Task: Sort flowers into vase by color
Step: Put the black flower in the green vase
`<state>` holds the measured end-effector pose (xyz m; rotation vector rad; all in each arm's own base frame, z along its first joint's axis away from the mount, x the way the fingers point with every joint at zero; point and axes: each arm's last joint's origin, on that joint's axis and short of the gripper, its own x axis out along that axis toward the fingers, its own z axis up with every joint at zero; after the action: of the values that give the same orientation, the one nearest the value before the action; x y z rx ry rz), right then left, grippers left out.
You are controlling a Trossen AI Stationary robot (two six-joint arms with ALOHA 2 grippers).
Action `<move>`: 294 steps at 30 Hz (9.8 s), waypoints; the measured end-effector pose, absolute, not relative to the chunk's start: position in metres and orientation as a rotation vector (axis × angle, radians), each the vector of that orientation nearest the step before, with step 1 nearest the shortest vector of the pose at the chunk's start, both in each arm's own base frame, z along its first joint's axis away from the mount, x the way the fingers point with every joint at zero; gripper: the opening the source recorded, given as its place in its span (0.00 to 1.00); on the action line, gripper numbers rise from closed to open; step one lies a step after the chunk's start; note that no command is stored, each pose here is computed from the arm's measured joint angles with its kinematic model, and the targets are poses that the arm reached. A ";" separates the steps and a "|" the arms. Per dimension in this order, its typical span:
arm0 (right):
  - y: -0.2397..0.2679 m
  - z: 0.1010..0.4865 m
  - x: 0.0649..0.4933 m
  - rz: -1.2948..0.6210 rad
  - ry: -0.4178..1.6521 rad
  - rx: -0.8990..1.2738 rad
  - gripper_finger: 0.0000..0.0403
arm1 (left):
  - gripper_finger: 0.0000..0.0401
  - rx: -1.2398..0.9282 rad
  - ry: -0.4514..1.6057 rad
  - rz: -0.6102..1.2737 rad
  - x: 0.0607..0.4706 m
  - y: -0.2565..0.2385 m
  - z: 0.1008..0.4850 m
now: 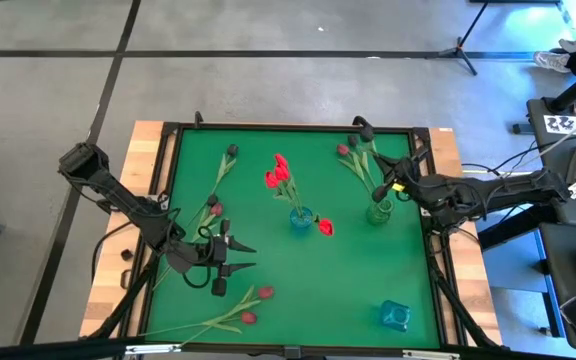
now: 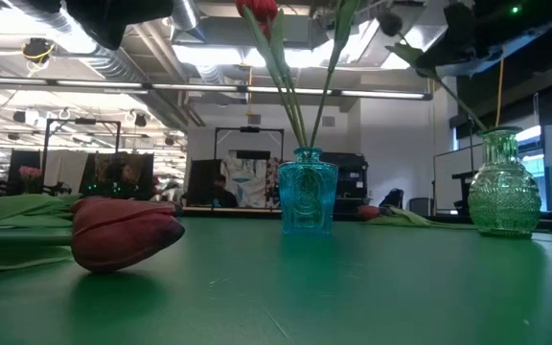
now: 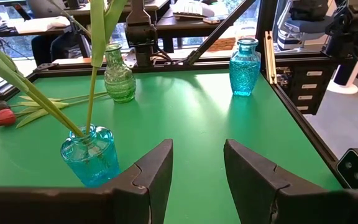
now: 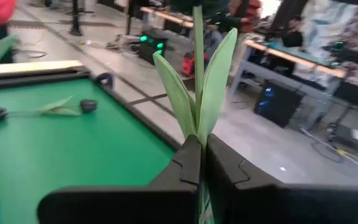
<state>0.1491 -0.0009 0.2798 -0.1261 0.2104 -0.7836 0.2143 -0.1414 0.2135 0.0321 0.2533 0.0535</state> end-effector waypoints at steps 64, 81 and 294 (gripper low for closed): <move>-0.219 0.312 0.157 -1.144 0.774 0.754 0.36 | 0.35 -0.072 0.196 0.082 0.211 -0.141 0.223; -0.265 0.197 0.185 -1.050 1.012 0.968 0.51 | 0.35 -0.021 0.261 0.134 0.210 -0.137 0.215; 0.029 0.385 0.130 -0.160 0.338 0.066 0.50 | 0.25 -0.452 0.933 1.268 0.203 0.093 0.117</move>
<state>0.1299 0.0286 0.3852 0.0658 0.3385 -0.1599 0.2029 0.0926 0.1173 -0.4517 0.9325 1.2680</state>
